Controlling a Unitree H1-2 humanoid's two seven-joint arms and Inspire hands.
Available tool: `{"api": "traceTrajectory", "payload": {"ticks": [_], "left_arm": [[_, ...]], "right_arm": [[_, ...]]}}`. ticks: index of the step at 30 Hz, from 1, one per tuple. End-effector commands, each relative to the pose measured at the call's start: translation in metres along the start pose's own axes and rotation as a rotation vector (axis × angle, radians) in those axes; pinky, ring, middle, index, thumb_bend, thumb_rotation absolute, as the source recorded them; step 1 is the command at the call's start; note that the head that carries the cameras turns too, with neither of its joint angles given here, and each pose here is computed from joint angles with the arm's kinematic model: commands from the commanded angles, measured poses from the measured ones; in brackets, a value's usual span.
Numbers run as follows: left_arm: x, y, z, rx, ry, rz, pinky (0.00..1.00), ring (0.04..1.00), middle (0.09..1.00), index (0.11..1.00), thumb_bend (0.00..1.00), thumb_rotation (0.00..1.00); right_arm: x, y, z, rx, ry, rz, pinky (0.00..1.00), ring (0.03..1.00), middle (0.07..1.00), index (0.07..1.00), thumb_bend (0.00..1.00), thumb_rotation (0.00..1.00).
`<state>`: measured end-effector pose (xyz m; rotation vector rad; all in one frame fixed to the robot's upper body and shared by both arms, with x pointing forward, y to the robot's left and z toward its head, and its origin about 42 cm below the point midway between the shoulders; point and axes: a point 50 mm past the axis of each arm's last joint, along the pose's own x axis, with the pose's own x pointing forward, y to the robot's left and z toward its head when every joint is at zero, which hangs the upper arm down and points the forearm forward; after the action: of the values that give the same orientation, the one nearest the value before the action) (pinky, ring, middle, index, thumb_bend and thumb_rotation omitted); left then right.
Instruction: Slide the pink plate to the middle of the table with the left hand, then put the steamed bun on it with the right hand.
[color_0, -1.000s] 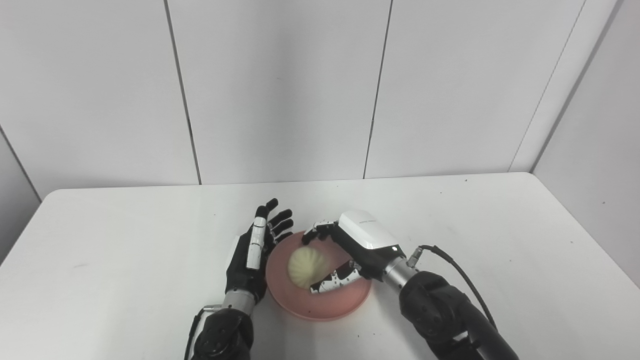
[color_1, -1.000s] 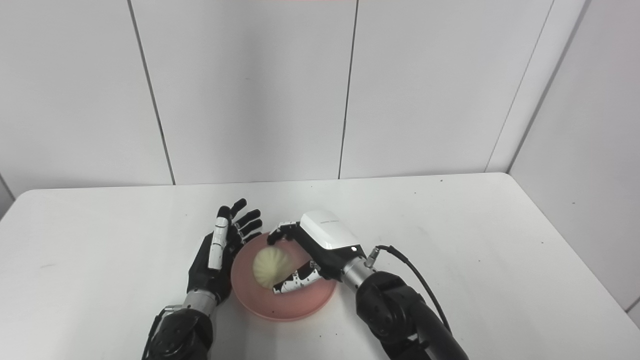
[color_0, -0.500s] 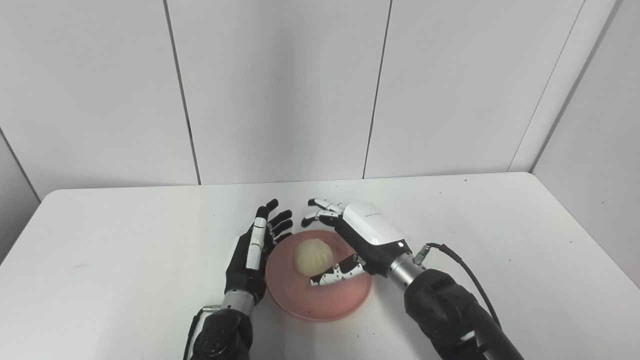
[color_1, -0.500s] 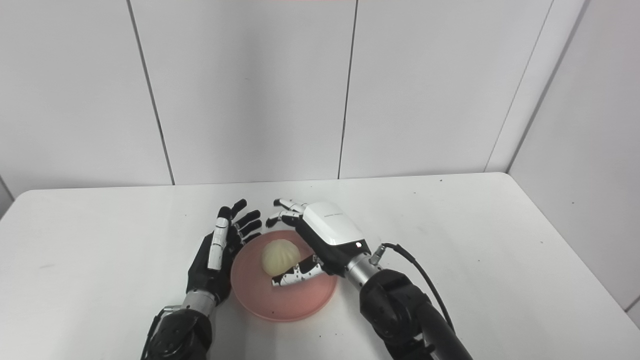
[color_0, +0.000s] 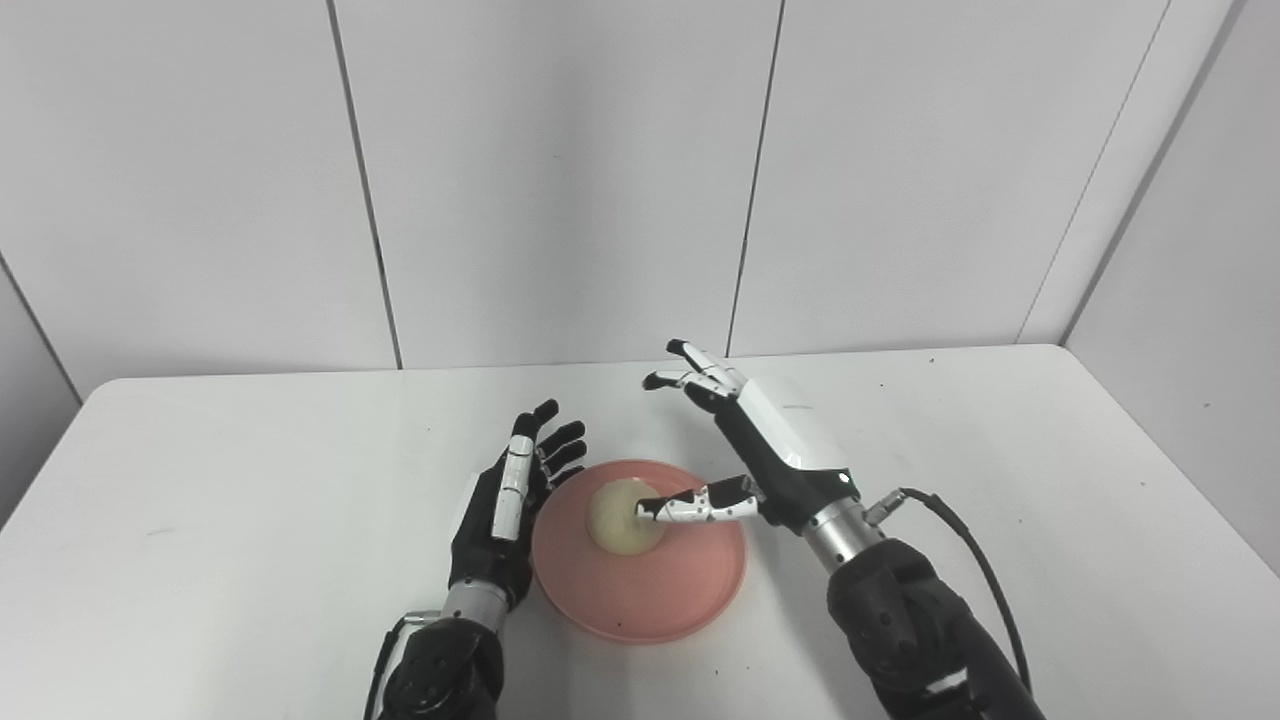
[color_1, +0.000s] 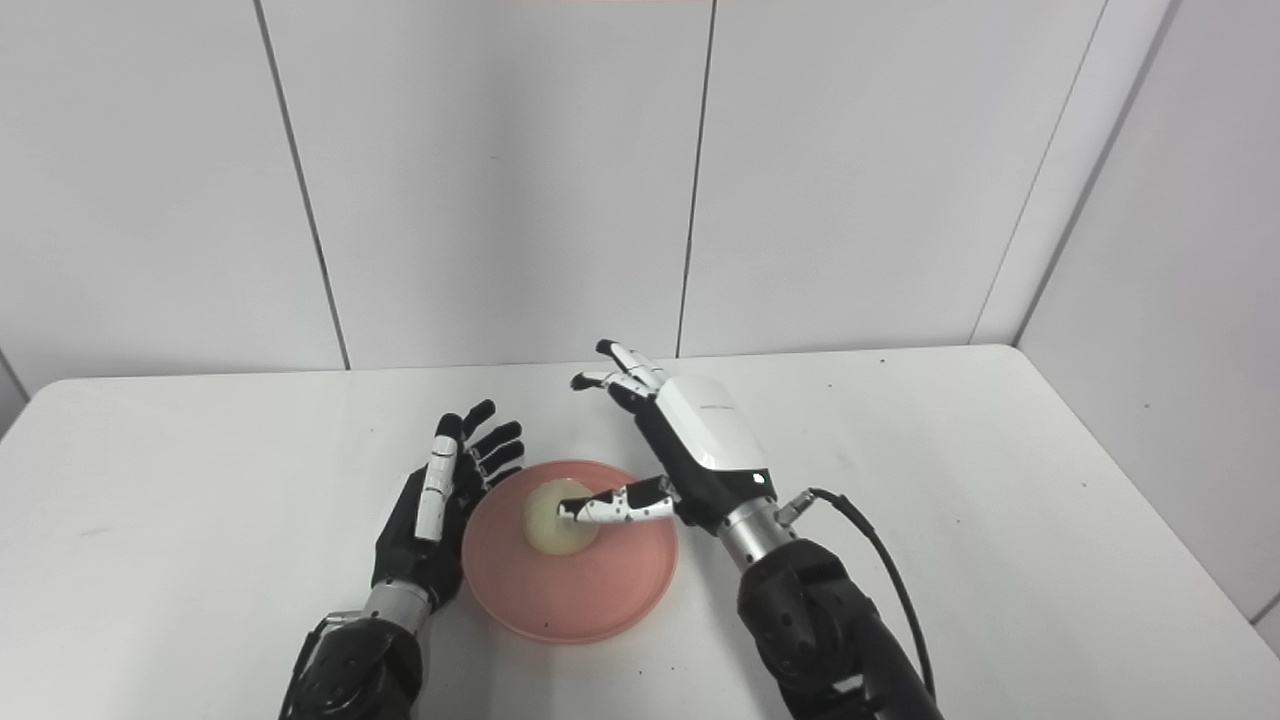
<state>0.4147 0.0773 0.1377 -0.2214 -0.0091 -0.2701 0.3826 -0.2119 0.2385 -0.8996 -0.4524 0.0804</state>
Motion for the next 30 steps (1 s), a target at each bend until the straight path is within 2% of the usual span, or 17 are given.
{"api": "traceTrajectory", "payload": {"ticks": [1, 4, 5, 8, 9, 13, 16, 24, 30], "left_arm": [[-0.003, 0.003, 0.000, 0.026, -0.026, 0.027, 0.80, 0.847, 0.834, 0.877, 0.71, 0.94], [-0.005, 0.003, 0.003, 0.080, -0.083, 0.057, 0.81, 0.855, 0.844, 0.874, 0.69, 0.95], [-0.006, 0.003, 0.003, 0.092, -0.099, 0.063, 0.84, 0.869, 0.856, 0.878, 0.69, 0.96], [-0.008, 0.003, 0.004, 0.118, -0.130, 0.074, 0.90, 0.902, 0.887, 0.891, 0.69, 0.97], [-0.009, 0.003, 0.004, 0.123, -0.138, 0.077, 0.94, 0.929, 0.915, 0.909, 0.69, 0.98], [-0.013, 0.003, 0.004, 0.140, -0.170, 0.098, 0.96, 0.962, 0.961, 0.935, 0.67, 0.97], [-0.014, 0.003, 0.004, 0.163, -0.176, 0.126, 1.00, 0.996, 0.991, 0.952, 0.64, 0.97], [-0.014, 0.001, 0.004, 0.190, -0.167, 0.162, 1.00, 1.000, 1.000, 0.993, 0.62, 0.96], [-0.014, 0.002, 0.004, 0.184, -0.164, 0.155, 1.00, 1.000, 1.000, 0.999, 0.63, 0.96]], "right_arm": [[0.003, -0.005, 0.002, 0.061, -0.019, -0.090, 0.77, 0.887, 0.900, 0.775, 0.77, 0.46], [-0.001, 0.003, -0.010, 0.165, 0.032, -0.108, 0.78, 0.880, 0.896, 0.804, 0.72, 0.63], [-0.002, 0.005, -0.013, 0.206, 0.046, -0.110, 0.79, 0.877, 0.897, 0.819, 0.71, 0.72], [-0.005, 0.010, -0.019, 0.327, 0.095, -0.119, 0.82, 0.883, 0.900, 0.847, 0.72, 0.89], [-0.006, 0.013, -0.022, 0.395, 0.122, -0.130, 0.80, 0.870, 0.890, 0.863, 0.72, 0.95], [-0.010, 0.023, -0.030, 0.655, 0.206, -0.161, 0.81, 0.870, 0.888, 0.879, 0.73, 1.00], [-0.011, 0.028, -0.032, 0.756, 0.256, -0.177, 0.82, 0.863, 0.873, 0.861, 0.76, 1.00], [-0.015, 0.037, -0.031, 0.765, 0.298, -0.167, 0.86, 0.895, 0.899, 0.887, 0.75, 1.00], [-0.019, 0.041, -0.032, 0.754, 0.281, -0.149, 0.92, 0.906, 0.896, 0.885, 0.75, 1.00]]}}
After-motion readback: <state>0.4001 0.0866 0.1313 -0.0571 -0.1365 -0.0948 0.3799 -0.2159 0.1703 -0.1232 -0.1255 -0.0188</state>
